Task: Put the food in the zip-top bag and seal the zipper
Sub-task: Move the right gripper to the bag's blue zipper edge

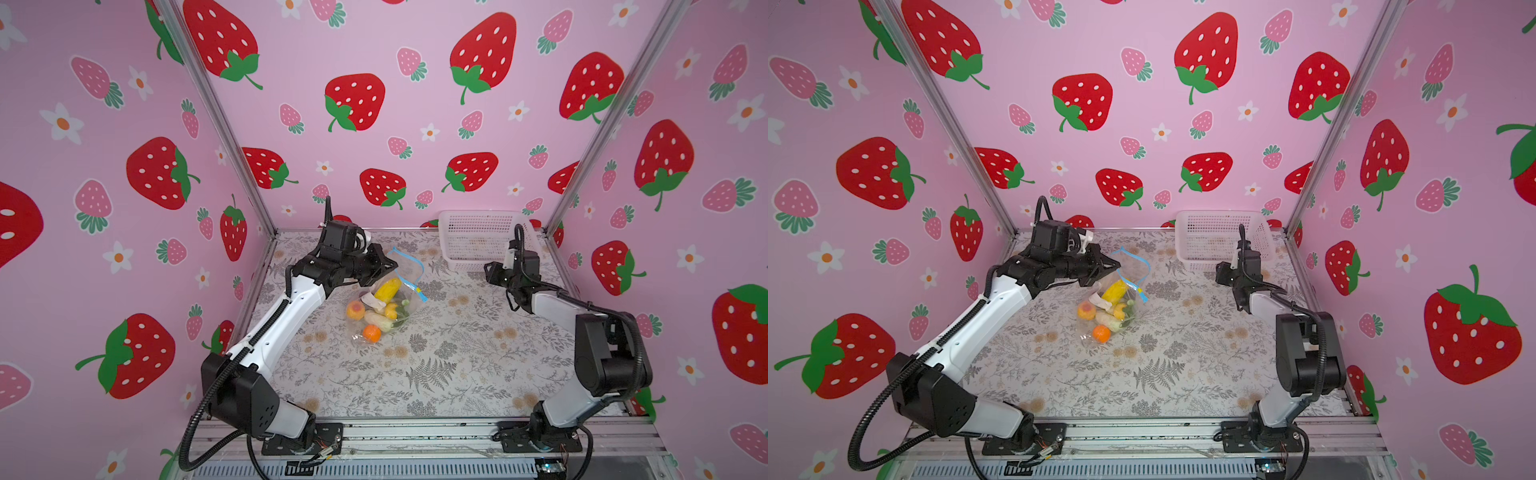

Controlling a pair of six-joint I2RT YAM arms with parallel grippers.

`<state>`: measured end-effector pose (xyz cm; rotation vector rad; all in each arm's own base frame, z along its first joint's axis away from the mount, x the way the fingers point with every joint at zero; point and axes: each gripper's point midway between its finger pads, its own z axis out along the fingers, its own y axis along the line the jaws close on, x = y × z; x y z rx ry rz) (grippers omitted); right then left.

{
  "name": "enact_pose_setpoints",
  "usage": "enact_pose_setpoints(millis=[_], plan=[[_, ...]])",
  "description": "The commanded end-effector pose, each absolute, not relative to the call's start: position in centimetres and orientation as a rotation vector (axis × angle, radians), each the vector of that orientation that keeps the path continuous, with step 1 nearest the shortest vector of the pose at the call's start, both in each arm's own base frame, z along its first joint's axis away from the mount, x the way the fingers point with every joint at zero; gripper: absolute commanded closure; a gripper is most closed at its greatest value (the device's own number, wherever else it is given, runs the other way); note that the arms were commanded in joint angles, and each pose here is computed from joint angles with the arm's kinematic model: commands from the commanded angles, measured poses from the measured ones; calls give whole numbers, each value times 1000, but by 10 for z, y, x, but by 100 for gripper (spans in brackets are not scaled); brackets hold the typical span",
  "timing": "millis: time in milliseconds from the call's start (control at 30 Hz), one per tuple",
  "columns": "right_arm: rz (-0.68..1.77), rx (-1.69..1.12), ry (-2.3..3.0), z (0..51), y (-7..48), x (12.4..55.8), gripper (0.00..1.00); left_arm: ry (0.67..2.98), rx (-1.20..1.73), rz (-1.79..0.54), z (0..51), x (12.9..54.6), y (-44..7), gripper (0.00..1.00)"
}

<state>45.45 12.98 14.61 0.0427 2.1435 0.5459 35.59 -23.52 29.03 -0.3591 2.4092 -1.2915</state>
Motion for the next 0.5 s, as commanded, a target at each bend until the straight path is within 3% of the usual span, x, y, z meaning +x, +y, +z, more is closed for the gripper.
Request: enact_pose_setpoints(millis=[0, 167, 467], plan=[[808, -48, 2157, 194, 182, 432, 58, 2392, -334, -1296, 301, 359, -236, 100], [1048, -155, 2185, 229, 243, 409, 54, 2404, -338, -1288, 298, 358, -236, 100], [1119, -402, 2227, 250, 318, 385, 51, 2415, -340, -1278, 295, 355, -236, 100]])
